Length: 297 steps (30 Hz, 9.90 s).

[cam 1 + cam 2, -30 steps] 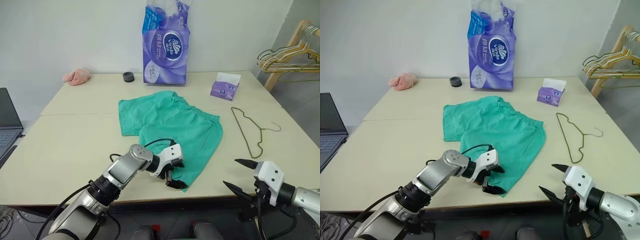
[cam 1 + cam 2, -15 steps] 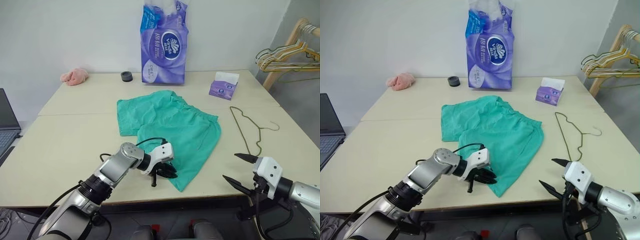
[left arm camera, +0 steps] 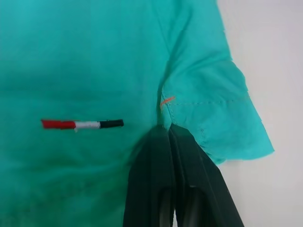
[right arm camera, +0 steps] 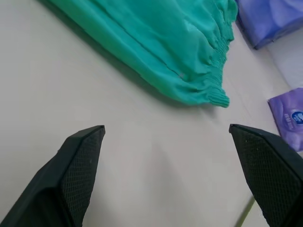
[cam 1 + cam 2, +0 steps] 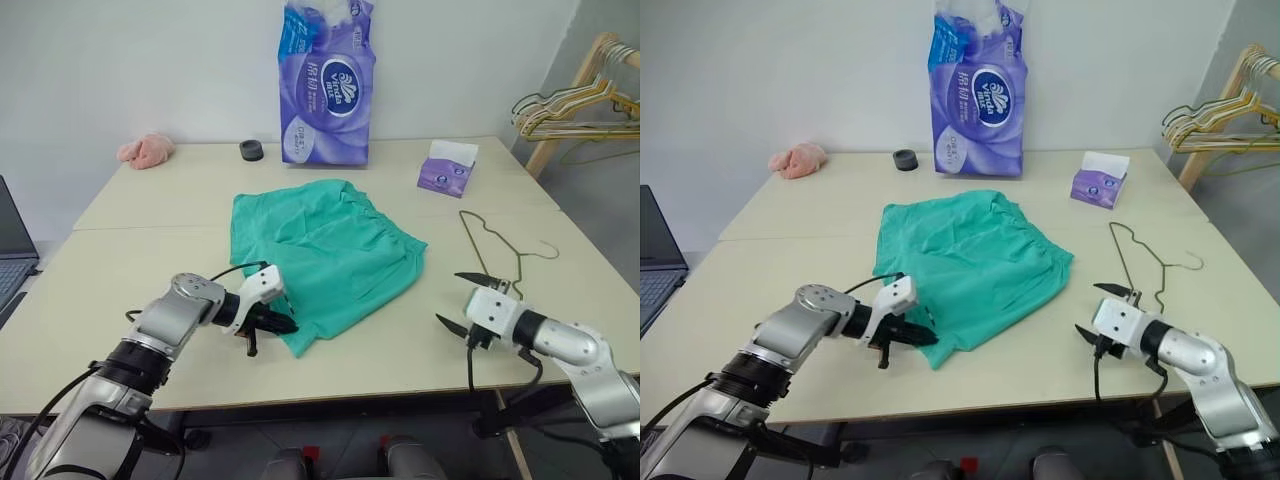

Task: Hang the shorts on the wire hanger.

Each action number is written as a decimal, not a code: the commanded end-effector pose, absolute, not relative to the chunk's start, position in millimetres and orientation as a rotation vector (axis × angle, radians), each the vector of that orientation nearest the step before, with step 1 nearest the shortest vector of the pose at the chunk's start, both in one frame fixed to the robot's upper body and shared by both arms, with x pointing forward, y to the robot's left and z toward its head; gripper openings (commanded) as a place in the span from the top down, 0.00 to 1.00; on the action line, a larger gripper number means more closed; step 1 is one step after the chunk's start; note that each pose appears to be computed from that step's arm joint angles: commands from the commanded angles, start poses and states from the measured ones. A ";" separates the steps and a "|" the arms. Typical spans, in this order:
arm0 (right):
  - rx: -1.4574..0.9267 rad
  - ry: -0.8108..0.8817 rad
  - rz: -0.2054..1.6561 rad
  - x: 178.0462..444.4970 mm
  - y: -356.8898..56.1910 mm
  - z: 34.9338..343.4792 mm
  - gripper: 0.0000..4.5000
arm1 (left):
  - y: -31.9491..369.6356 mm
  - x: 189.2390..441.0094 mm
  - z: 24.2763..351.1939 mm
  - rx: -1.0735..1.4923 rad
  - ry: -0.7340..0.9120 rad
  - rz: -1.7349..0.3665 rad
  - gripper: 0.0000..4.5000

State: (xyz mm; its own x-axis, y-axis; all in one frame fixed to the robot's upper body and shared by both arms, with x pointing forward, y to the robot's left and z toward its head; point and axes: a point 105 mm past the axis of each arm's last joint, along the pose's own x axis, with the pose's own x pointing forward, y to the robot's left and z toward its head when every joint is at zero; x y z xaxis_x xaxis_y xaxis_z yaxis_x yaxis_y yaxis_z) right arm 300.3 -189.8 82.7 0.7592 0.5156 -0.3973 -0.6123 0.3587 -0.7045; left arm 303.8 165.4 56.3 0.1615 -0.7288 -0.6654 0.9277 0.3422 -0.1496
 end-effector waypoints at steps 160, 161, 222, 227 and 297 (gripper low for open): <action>-0.052 0.568 -0.017 335.0 -300.5 88.2 0.00 | 78.5 290.6 151.2 0.410 0.216 -1.622 0.01; -0.052 0.570 -0.016 337.2 -300.3 87.3 0.00 | 78.6 291.6 150.5 0.406 0.216 -1.618 0.01; -1.652 -0.463 0.514 324.4 -173.0 210.8 0.99 | 155.0 378.7 179.8 0.188 0.389 -1.275 0.00; -1.659 -0.487 0.553 325.9 -162.0 211.3 0.99 | 148.4 365.6 167.3 0.220 0.436 -1.361 0.00; -1.539 -0.434 0.650 317.5 -153.4 211.5 0.62 | 131.7 366.2 128.1 0.203 0.401 -1.215 1.00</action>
